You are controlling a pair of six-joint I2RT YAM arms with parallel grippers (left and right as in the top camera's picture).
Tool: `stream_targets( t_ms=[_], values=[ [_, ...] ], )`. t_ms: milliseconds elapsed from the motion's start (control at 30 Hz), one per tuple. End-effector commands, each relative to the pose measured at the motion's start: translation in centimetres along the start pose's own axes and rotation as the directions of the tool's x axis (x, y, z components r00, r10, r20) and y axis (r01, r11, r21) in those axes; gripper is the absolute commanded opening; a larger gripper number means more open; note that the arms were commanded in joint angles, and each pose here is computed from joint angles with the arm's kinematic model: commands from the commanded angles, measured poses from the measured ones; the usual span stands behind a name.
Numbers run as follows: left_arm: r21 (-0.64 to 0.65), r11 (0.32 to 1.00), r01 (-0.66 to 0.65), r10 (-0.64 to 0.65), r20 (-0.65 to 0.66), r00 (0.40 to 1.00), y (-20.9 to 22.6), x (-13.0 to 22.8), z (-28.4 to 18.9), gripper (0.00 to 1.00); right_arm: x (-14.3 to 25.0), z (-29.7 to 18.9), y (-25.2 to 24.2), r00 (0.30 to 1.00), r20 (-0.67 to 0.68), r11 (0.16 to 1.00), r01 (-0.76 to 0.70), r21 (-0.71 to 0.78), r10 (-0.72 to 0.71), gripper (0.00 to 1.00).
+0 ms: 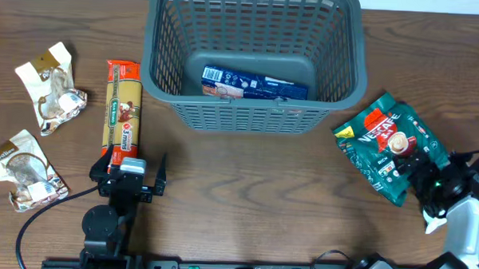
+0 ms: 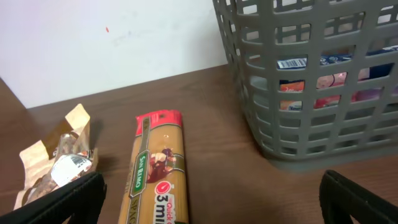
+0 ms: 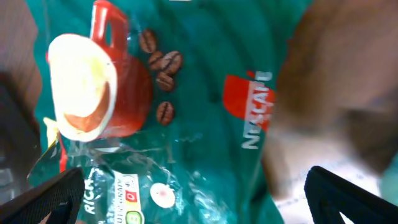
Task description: Pack container
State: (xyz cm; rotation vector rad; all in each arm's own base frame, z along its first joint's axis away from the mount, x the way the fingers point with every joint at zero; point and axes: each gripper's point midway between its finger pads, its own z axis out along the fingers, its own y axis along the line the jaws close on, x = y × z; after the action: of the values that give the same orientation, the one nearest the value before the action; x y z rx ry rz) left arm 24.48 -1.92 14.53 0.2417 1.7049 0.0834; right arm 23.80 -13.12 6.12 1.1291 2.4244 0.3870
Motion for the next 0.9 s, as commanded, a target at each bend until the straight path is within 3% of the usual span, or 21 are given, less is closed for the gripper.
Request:
stream_targets(
  t_ms=[0, 400, 867],
  values=[
    [0.023, 1.000, -0.012, 0.012, -0.031, 0.999, -0.6, 1.4, 0.2, 0.99, 0.5, 0.4, 0.6, 0.999, -0.028, 0.997, 0.033, -0.071, -0.035, 0.99],
    [0.023, 1.000, -0.012, 0.012, -0.031, 0.999, -0.6, 1.4, 0.2, 0.99, 2.1, 1.6, -3.0, 0.996, -0.017, 0.994, -0.088, -0.071, 0.087, 0.99],
    [0.023, 1.000, -0.012, 0.012, -0.031, 0.999, -0.6, 1.4, 0.2, 0.98, 1.7, 2.0, -0.7, 0.998, 0.060, 0.966, 0.040, -0.255, -0.025, 0.99]
  ],
)
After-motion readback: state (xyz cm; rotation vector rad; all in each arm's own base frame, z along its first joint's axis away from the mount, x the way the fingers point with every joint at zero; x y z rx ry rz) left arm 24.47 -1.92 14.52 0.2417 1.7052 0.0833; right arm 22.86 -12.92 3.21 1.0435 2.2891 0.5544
